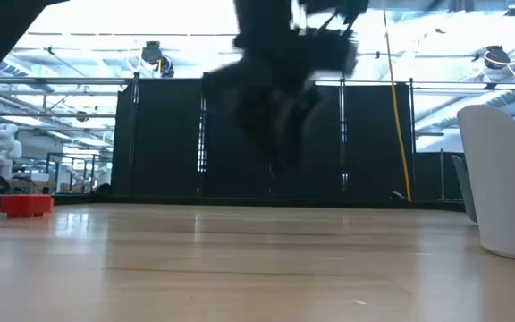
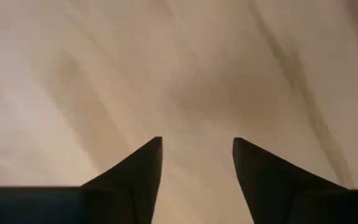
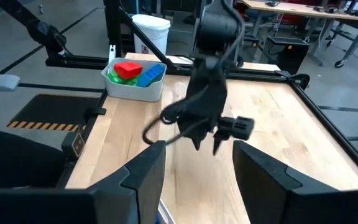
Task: Sort blocks by size
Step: Put the small square red game piece into the white bin
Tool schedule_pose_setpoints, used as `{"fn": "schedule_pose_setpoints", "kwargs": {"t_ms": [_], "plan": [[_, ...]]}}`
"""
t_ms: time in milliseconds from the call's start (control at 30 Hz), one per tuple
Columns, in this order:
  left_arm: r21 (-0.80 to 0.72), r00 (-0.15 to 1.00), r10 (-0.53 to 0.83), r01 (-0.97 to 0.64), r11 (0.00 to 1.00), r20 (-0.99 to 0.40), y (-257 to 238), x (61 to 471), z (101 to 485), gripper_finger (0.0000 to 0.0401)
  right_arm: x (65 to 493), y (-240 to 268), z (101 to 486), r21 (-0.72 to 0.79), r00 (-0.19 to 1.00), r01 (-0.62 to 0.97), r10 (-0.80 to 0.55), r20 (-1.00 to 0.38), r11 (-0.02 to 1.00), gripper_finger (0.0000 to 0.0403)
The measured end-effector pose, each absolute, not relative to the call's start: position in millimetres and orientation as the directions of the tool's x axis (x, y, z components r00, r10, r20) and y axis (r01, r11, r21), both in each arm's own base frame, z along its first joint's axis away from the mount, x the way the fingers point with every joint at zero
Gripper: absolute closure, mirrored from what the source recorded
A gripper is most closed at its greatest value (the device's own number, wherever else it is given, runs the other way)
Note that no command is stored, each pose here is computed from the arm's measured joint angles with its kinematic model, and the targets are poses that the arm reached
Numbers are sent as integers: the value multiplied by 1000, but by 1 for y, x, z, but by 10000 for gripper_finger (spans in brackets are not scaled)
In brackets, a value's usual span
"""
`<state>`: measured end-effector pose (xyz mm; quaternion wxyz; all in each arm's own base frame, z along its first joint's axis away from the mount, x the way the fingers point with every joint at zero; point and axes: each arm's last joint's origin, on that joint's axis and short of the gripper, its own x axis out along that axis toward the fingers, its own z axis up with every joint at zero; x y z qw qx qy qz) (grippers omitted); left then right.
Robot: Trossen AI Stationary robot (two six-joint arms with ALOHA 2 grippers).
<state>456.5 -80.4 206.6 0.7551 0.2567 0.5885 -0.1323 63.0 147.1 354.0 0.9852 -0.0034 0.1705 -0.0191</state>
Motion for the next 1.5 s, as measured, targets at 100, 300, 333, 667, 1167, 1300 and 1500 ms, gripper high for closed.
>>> {"fn": "schedule_pose_setpoints", "kwargs": {"t_ms": [100, 300, 333, 667, 1167, 1300, 1500], "plan": [[175, 180, 99, 485, 857, -979, -77, 435, 186, 221, 63, 147, 354, -29, 941, 31, -39, -336, 999, 232], [147, 65, 132, 380, 913, -989, -66, 376, 182, 236, 63, 147, 354, -34, 942, 30, -40, -334, 999, 232], [148, 62, 134, 351, 925, -989, -63, 363, 186, 237, 63, 147, 354, -34, 942, 31, -40, -334, 999, 232], [206, 127, 205, -1, 979, -971, -49, 217, 204, 237, 63, 147, 354, -33, 942, 32, -41, -332, 999, 232], [86, 233, 117, -140, 987, -965, -51, 167, 182, 204, 63, 147, 355, -52, 954, 52, -65, -294, 997, 232], [83, 230, 121, -167, 982, -966, -51, 168, 177, 150, 63, 147, 355, -50, 954, 52, -65, -293, 997, 232], [87, 201, 124, -185, 979, -972, -53, 170, 172, 94, 63, 147, 355, -49, 954, 52, -64, -293, 997, 232]]}}
